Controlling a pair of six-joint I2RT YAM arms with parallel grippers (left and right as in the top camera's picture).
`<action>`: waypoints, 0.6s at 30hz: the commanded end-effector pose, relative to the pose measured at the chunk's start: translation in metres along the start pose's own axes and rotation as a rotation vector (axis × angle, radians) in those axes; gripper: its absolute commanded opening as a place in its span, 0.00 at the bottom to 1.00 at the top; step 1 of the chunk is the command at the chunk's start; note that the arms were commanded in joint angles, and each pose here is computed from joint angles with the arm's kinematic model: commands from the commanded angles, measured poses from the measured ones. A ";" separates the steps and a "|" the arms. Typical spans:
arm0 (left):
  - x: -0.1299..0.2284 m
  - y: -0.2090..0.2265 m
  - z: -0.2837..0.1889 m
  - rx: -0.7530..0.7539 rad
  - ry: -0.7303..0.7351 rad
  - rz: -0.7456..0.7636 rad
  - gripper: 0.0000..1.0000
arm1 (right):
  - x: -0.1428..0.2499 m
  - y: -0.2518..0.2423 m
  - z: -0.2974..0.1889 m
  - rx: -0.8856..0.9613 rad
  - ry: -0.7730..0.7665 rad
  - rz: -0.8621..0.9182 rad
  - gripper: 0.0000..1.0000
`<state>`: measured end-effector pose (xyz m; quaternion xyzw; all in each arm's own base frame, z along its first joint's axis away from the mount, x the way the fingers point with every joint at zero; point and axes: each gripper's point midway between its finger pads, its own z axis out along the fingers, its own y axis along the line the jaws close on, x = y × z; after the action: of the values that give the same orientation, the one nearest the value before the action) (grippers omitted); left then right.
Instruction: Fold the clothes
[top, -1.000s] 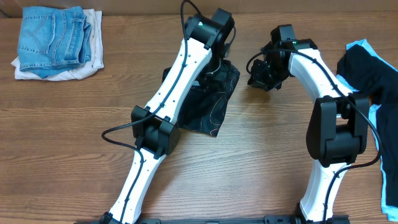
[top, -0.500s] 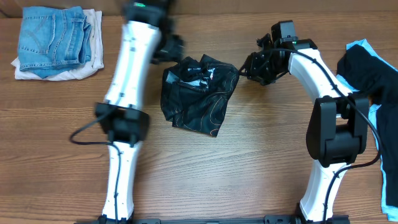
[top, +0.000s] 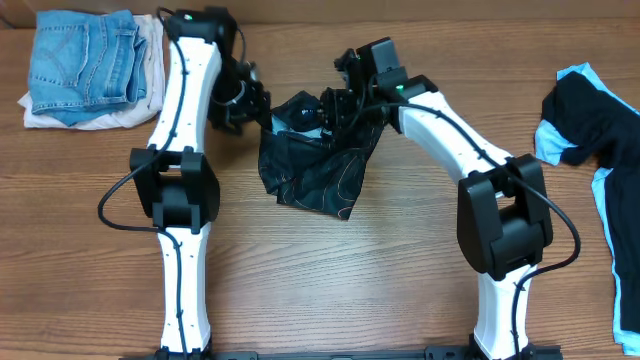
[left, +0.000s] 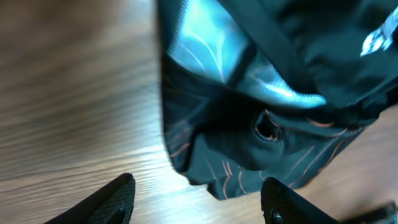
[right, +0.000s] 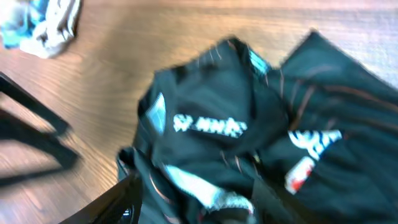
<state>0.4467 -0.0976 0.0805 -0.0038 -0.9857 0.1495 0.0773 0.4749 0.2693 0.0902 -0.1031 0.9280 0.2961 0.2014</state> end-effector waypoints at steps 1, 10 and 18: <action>0.008 -0.013 0.002 0.077 0.021 0.057 0.68 | -0.018 -0.012 -0.004 0.026 -0.063 0.037 0.61; 0.005 -0.022 0.024 0.167 0.037 0.086 0.68 | -0.031 -0.030 -0.003 0.107 -0.124 0.026 0.62; 0.005 -0.044 0.041 0.204 0.039 0.129 0.66 | -0.018 -0.040 0.016 0.101 -0.080 0.071 0.61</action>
<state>0.4392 -0.1309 0.0435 -0.0369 -0.9672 0.2313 0.0986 0.5074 0.2467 0.0829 -0.0607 0.9311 0.2608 0.2478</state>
